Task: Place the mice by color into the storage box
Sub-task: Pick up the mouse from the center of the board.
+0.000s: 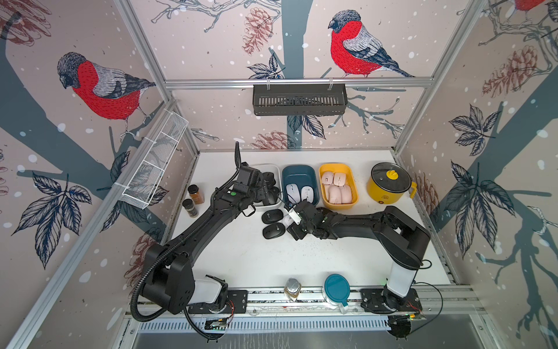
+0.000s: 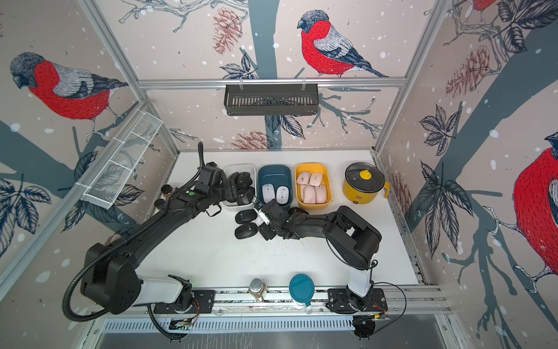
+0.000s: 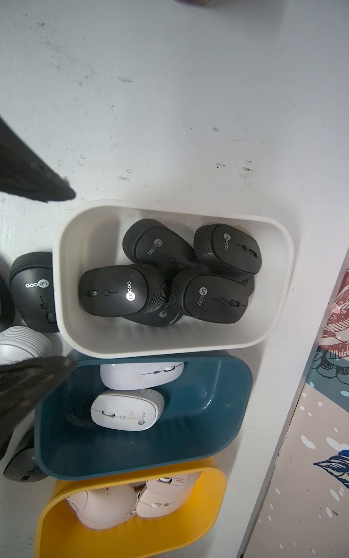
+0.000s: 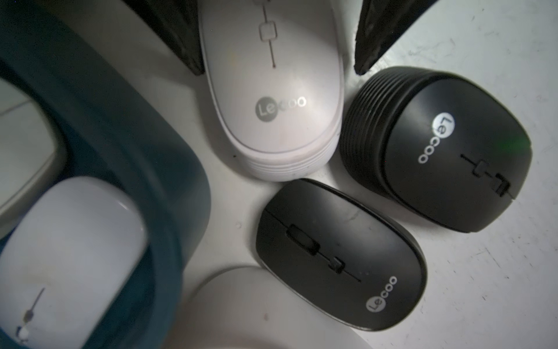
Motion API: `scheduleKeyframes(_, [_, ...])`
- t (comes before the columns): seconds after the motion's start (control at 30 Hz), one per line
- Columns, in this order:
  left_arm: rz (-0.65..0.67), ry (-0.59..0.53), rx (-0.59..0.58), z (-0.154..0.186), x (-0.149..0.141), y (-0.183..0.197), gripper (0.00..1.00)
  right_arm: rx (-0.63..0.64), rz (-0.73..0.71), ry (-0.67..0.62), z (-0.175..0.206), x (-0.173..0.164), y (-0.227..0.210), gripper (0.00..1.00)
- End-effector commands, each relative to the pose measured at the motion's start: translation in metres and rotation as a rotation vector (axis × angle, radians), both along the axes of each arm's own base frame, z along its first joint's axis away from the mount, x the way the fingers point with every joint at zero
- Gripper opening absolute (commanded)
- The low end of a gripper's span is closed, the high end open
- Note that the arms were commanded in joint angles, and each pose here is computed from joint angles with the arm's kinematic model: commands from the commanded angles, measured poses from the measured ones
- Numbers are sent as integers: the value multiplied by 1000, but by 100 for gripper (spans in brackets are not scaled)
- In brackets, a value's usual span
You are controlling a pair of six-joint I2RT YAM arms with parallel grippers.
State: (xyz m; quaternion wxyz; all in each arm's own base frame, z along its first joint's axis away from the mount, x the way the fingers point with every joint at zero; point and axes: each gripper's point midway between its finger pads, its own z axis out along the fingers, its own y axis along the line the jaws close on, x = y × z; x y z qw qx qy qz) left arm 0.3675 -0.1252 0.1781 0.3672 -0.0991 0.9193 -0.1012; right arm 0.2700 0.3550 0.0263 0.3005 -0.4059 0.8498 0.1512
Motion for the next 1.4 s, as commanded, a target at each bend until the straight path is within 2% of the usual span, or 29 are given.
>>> scheduleKeyframes(0.0, [13,-20,11,3,4,3,80,-14,-15,-19,-2,3,2,76])
scheduleKeyframes(0.2, [10,-17,10,1,4,2,80,-32,-33,-28,-8,4,1,73])
scheduleKeyframes(0.37, [3,-20,12,2,5,1,80,-35,-54,-37,-6,3,-4,66])
scheduleKeyframes(0.53, [-12,-27,19,5,6,0,80,-5,-85,-56,8,1,-8,56])
scheduleKeyframes(0.63, [-26,-34,35,8,8,0,80,37,-108,-56,20,-2,-9,53])
scheduleKeyframes(1.03, [-94,-98,146,23,21,3,80,160,-199,-67,69,-10,-10,51])
scheduleKeyframes(1.23, [-153,-105,108,27,21,-5,80,216,-268,-74,99,-7,-14,51])
scheduleKeyframes(1.37, [-198,-113,147,35,23,-8,80,227,-324,-85,117,1,-19,50])
